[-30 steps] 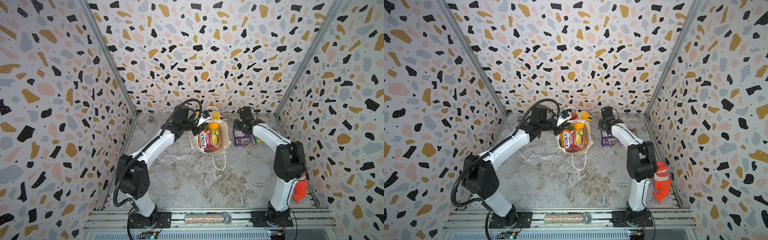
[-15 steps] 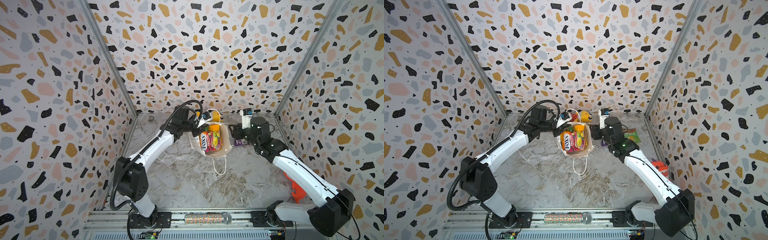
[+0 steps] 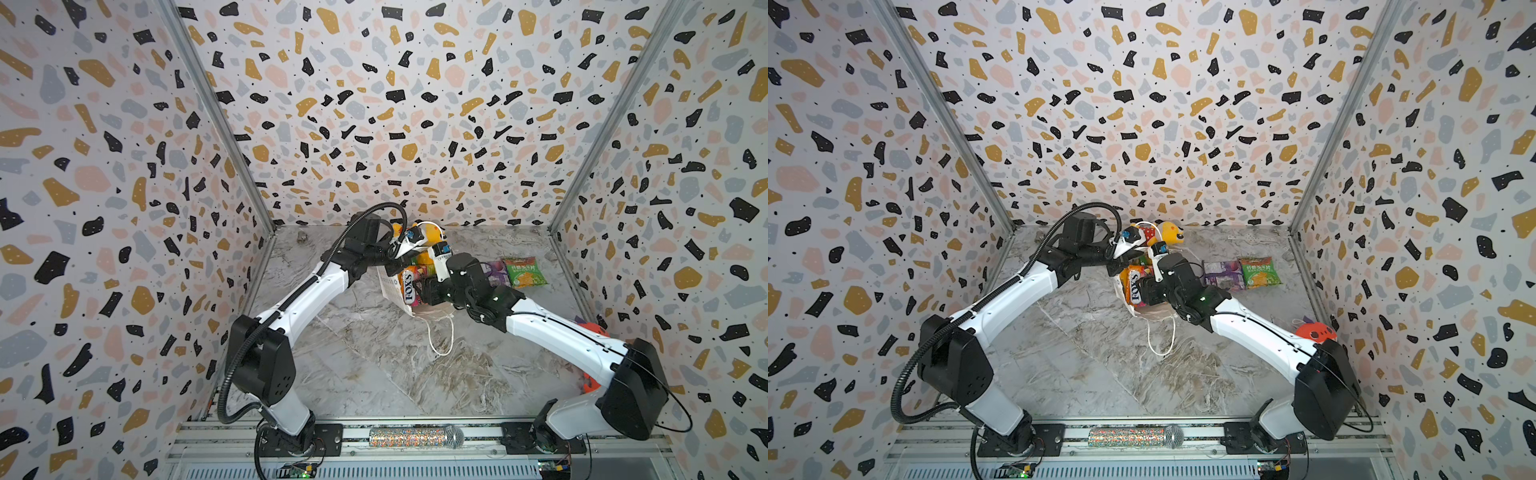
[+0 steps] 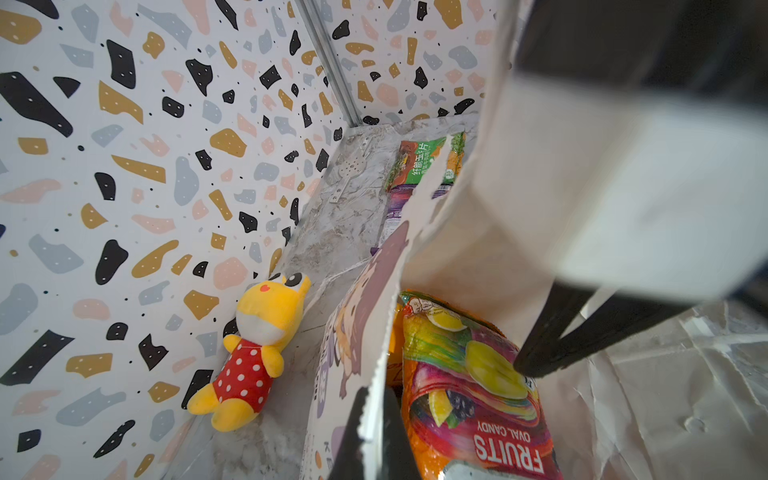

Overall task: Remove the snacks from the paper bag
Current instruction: 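Reach the right gripper into the bag and grasp the Fox's fruits candy bag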

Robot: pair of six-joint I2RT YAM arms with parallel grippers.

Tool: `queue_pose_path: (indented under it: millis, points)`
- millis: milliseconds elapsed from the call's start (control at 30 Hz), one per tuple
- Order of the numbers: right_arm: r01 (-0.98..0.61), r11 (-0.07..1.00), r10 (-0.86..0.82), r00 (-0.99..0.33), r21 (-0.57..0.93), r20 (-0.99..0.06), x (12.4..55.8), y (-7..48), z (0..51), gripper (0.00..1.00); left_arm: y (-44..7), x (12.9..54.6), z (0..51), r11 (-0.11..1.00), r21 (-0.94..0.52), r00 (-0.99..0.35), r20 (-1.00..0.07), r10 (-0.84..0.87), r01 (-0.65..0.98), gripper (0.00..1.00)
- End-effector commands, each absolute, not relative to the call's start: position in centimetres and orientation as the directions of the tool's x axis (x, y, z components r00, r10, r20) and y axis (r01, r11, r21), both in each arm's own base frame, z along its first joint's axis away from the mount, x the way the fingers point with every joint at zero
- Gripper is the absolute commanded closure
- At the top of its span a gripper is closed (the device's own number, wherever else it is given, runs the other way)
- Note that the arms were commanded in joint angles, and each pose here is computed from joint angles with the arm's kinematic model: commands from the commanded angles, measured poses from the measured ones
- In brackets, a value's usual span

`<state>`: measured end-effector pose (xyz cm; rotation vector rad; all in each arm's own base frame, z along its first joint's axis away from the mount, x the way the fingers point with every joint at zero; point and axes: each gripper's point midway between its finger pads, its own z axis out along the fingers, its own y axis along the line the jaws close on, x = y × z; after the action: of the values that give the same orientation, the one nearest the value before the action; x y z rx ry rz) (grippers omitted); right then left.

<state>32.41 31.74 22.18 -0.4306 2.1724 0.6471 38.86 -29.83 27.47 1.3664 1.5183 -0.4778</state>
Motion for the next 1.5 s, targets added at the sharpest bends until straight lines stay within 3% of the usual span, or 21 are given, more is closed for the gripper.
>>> queue_pose_path:
  millis: [0,367,667,967,1200,1467]
  points:
    - [-0.489,0.813,-0.045,-0.595,0.317,-0.802,33.4,32.8,23.7,0.34,-30.2,38.0,29.2,0.271,0.337,0.18,-0.862,0.473,0.902,1.0]
    - [-0.416,0.888,-0.103,-0.592,0.194,-0.799,35.0,33.8,20.8,0.25,-30.2,38.1,29.0,0.277,0.33,0.17,-0.864,0.475,0.902,1.0]
    - [-0.336,0.942,-0.191,-0.573,0.016,-0.797,35.3,34.7,17.8,0.25,-30.2,38.0,29.3,0.278,0.33,0.172,-0.865,0.471,0.902,1.0]
    - [-0.336,0.942,-0.204,-0.522,-0.021,-0.828,35.0,33.7,19.1,0.5,-30.0,37.9,29.1,0.286,0.337,0.173,-0.863,0.474,0.897,1.0]
    - [-0.326,0.945,-0.189,-0.51,-0.015,-0.839,35.3,32.0,20.5,0.76,-30.0,37.9,29.1,0.29,0.337,0.173,-0.866,0.47,0.896,1.0]
    - [-0.326,0.945,-0.184,-0.501,-0.012,-0.845,35.3,30.9,21.5,0.86,-30.0,37.9,29.2,0.295,0.336,0.172,-0.868,0.466,0.895,1.0]
